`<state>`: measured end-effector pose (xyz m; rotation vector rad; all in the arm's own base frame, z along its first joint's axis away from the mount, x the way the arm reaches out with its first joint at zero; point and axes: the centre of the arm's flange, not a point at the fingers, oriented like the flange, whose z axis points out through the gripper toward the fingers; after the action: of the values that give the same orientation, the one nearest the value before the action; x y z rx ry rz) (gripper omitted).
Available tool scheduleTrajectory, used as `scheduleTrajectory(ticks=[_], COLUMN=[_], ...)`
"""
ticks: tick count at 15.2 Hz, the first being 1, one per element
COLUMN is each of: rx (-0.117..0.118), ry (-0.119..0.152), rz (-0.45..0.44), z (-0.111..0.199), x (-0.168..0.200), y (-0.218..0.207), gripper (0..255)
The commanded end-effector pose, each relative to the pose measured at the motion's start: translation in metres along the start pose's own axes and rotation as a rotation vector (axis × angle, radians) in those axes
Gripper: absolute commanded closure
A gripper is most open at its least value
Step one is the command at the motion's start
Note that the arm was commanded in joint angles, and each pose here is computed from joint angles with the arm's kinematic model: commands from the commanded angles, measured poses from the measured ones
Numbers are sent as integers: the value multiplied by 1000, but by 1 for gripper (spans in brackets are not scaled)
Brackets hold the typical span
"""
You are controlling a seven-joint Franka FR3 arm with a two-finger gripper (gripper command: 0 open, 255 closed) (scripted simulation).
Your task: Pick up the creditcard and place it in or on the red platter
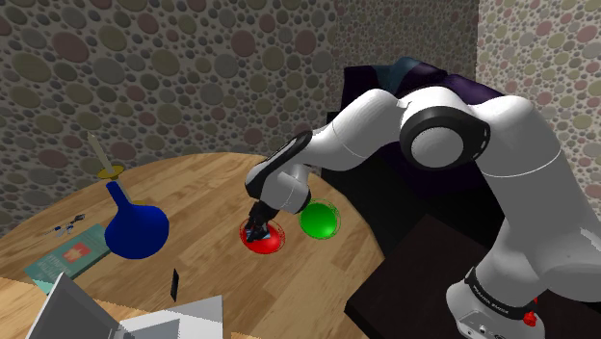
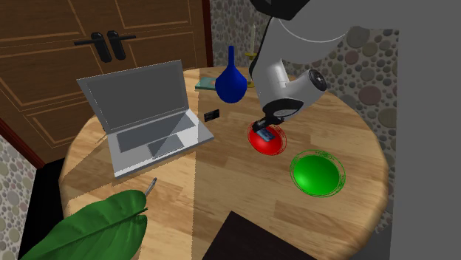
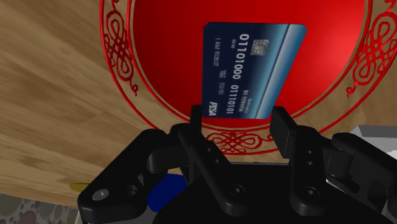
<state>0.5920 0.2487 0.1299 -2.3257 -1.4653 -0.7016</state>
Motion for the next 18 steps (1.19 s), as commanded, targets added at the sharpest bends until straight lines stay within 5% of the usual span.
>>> scheduleTrajectory(ticks=[1, 3, 4, 9, 13, 18], rx=[0, 0, 0, 0, 0, 0], ry=[0, 0, 0, 0, 0, 0], rz=[0, 0, 0, 0, 0, 0], z=[0, 0, 0, 0, -50, -50], x=[0, 0, 0, 0, 0, 0], y=[0, 0, 0, 0, 0, 0], gripper=[255, 255, 0, 0, 0, 0])
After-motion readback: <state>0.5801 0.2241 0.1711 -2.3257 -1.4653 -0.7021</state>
